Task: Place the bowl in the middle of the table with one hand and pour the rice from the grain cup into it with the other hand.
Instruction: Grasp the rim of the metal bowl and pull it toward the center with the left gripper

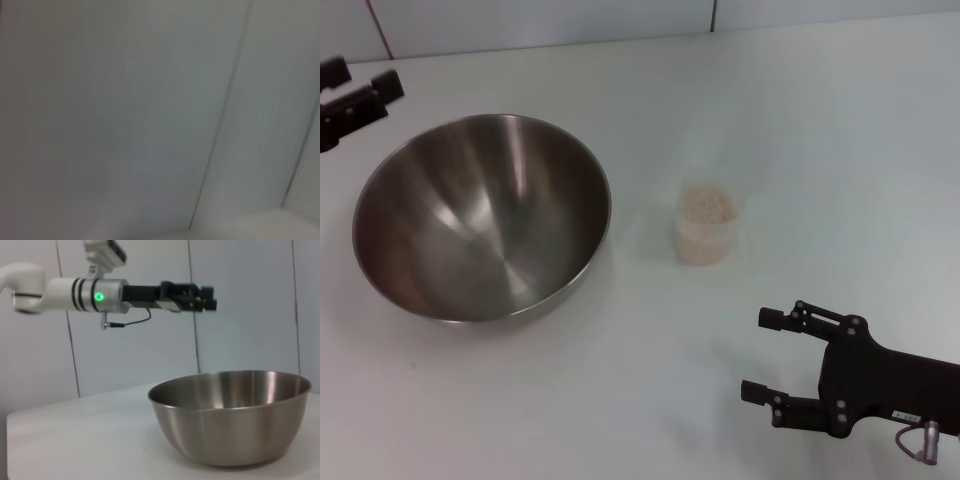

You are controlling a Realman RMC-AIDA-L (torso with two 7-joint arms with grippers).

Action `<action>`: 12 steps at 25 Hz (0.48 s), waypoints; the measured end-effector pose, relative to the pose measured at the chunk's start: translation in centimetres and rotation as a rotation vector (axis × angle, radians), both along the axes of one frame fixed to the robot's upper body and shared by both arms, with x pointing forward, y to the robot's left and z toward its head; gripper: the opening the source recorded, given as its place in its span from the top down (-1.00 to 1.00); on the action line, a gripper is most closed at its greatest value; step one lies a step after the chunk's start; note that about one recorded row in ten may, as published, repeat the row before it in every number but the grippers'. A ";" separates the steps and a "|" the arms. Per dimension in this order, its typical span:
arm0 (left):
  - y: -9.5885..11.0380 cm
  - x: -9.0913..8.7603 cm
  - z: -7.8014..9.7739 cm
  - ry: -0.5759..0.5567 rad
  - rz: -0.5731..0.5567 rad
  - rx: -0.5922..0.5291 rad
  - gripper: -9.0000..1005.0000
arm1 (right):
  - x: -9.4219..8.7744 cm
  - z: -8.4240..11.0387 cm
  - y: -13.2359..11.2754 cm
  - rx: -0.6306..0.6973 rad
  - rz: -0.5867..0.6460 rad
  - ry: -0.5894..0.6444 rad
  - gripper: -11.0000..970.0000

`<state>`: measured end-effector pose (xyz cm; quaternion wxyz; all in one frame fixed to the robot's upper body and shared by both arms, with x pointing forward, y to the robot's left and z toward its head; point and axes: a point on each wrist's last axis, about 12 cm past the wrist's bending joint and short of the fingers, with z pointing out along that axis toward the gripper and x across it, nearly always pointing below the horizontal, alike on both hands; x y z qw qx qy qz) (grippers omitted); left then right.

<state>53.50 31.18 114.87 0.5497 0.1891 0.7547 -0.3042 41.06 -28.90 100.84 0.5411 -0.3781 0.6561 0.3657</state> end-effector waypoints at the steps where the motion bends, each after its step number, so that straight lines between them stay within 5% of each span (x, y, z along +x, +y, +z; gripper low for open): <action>1: 0.0 1.1 0.3 0.099 0.026 0.063 -0.51 | 0.0 0.0 0.0 -0.001 0.000 -0.002 -0.67; 4: 0.2 2.2 0.1 0.244 0.067 0.158 -0.56 | 0.0 0.1 -0.2 -0.003 -0.001 -0.007 -0.67; 12: 0.0 3.5 -1.2 0.401 0.091 0.329 -0.64 | 0.1 0.2 -0.2 -0.003 -0.001 -0.010 -0.67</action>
